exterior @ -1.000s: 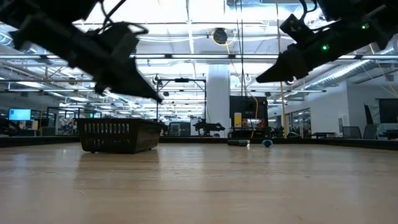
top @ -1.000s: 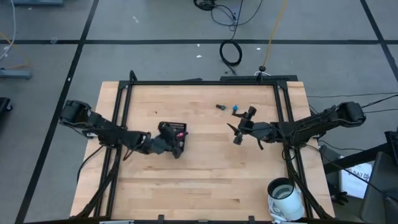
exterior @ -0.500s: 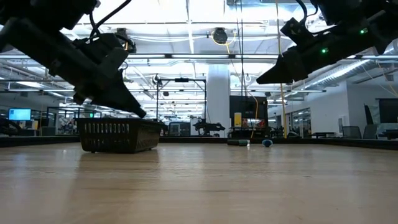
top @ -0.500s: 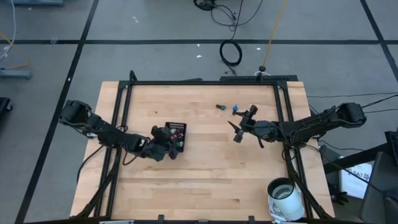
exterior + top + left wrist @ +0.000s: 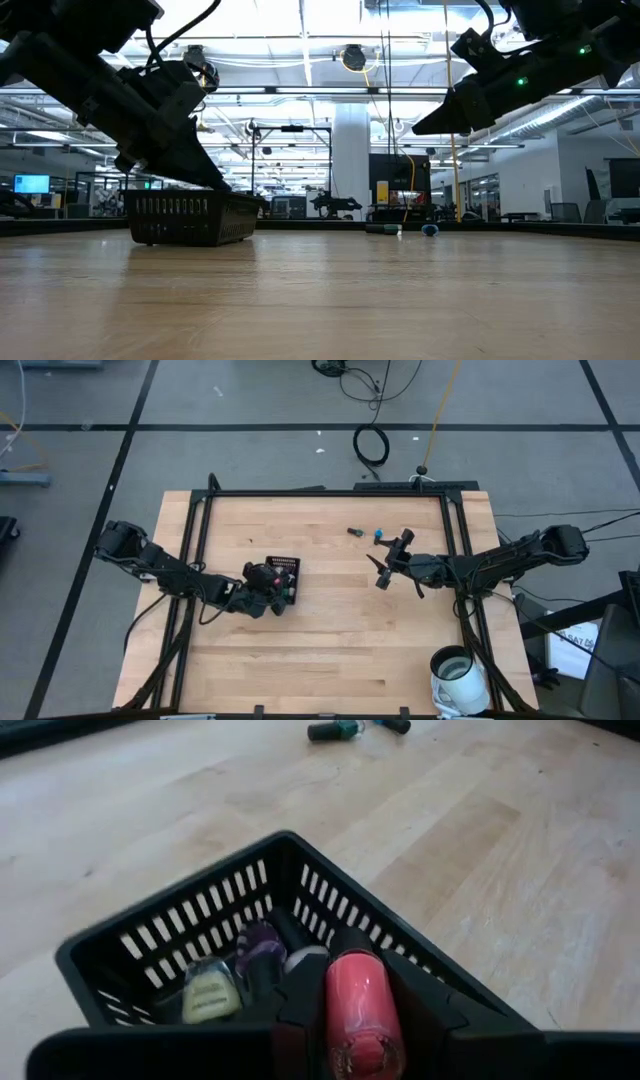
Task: Pick & Place Nail Polish
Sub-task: Put the pink nail polish into the basket
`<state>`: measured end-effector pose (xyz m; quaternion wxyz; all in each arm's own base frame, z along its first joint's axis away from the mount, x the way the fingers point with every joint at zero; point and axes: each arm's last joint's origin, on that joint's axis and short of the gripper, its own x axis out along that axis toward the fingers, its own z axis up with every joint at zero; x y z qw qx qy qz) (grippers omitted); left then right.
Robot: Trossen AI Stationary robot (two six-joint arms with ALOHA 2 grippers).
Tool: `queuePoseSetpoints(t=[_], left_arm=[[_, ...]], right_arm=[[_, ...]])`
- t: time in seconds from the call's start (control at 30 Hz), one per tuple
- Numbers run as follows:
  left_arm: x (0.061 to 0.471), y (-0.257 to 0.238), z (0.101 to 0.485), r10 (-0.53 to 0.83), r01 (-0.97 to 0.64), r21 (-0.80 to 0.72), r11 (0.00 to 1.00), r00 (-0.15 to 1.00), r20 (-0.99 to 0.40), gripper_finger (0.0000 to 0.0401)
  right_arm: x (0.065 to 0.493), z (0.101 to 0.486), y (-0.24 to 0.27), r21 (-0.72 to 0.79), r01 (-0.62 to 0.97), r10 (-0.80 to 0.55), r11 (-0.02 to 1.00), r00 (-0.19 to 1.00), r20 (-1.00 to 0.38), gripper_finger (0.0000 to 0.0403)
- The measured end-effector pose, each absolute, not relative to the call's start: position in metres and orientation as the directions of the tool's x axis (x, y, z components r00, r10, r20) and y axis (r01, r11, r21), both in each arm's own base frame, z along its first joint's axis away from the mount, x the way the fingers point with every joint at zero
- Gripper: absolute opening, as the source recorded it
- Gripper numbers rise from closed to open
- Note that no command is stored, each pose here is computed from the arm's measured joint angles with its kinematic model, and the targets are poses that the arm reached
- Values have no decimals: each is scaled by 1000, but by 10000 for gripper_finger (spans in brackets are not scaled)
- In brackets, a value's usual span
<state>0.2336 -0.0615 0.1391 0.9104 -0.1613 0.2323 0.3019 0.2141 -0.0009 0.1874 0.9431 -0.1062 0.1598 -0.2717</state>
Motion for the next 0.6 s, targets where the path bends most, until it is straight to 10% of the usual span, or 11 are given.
queuePoseSetpoints(t=[0.43,0.6], left_arm=[[229,-52,131,442,-707,-258,659,641,-627,92],[230,-49,131,420,-719,-311,622,641,-642,162]], right_arm=[[214,187,-1,-289,476,-545,831,801,-246,211],[214,187,-1,-289,476,-545,831,801,-247,214]])
